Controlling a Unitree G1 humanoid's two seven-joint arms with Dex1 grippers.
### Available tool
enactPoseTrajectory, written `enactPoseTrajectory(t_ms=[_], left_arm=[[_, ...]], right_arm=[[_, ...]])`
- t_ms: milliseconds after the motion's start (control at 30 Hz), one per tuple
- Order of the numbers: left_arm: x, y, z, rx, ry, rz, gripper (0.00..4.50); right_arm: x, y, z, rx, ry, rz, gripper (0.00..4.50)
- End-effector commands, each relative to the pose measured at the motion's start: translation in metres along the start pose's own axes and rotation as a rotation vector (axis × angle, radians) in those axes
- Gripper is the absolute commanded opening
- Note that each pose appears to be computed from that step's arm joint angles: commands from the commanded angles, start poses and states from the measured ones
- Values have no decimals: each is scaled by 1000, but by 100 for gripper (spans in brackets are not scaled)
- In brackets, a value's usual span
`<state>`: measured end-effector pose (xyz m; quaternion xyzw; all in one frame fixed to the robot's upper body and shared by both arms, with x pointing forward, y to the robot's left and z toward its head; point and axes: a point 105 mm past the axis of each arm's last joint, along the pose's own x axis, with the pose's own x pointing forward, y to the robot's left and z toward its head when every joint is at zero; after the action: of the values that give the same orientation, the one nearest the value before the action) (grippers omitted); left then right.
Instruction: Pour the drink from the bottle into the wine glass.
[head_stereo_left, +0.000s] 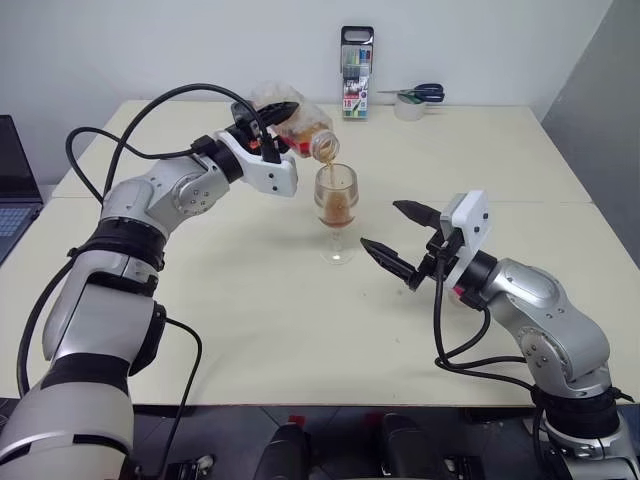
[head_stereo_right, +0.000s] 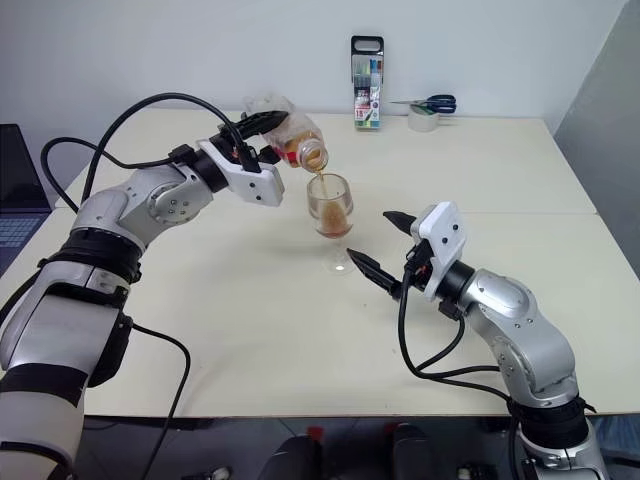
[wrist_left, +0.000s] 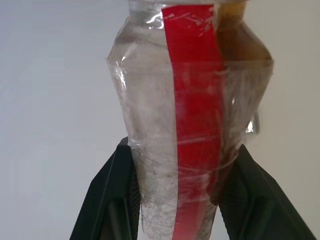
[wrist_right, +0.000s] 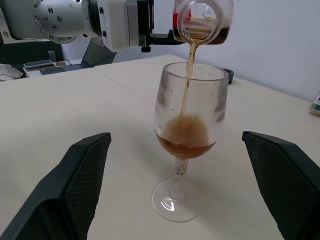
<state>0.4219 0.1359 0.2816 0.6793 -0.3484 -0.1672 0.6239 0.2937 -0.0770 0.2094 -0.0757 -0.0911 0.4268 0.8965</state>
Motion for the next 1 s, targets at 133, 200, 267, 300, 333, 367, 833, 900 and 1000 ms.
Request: enactPoseTrajectory(t_ms=[133, 200, 267, 300, 333, 367, 833, 900, 1000], left_arm=[[2, 20, -1, 44, -11, 48, 168], [2, 20, -1, 45, -11, 48, 168], [2, 21, -1, 46, -11, 48, 168], [2, 21, -1, 47, -11, 48, 168], [2, 21, -1, 47, -11, 48, 168], [2, 21, -2, 47, -10, 48, 168], [3, 21, -3, 48, -6, 48, 168], [4, 21, -3, 46, -6, 48, 168], [4, 21, -3, 39, -2, 48, 168]], right_arm=[[-2, 6, 12, -16, -42, 21, 450], [-2, 7, 12, -15, -42, 22, 450], [-2, 7, 12, -15, -42, 23, 450], [-2, 7, 12, -14, -42, 23, 450], [-2, 7, 12, -14, -42, 23, 450], [-2, 7, 12, -14, -41, 24, 450], [-2, 9, 11, -12, -40, 28, 450], [-2, 9, 11, -12, -40, 27, 450], [-2, 9, 11, -12, -39, 27, 450]])
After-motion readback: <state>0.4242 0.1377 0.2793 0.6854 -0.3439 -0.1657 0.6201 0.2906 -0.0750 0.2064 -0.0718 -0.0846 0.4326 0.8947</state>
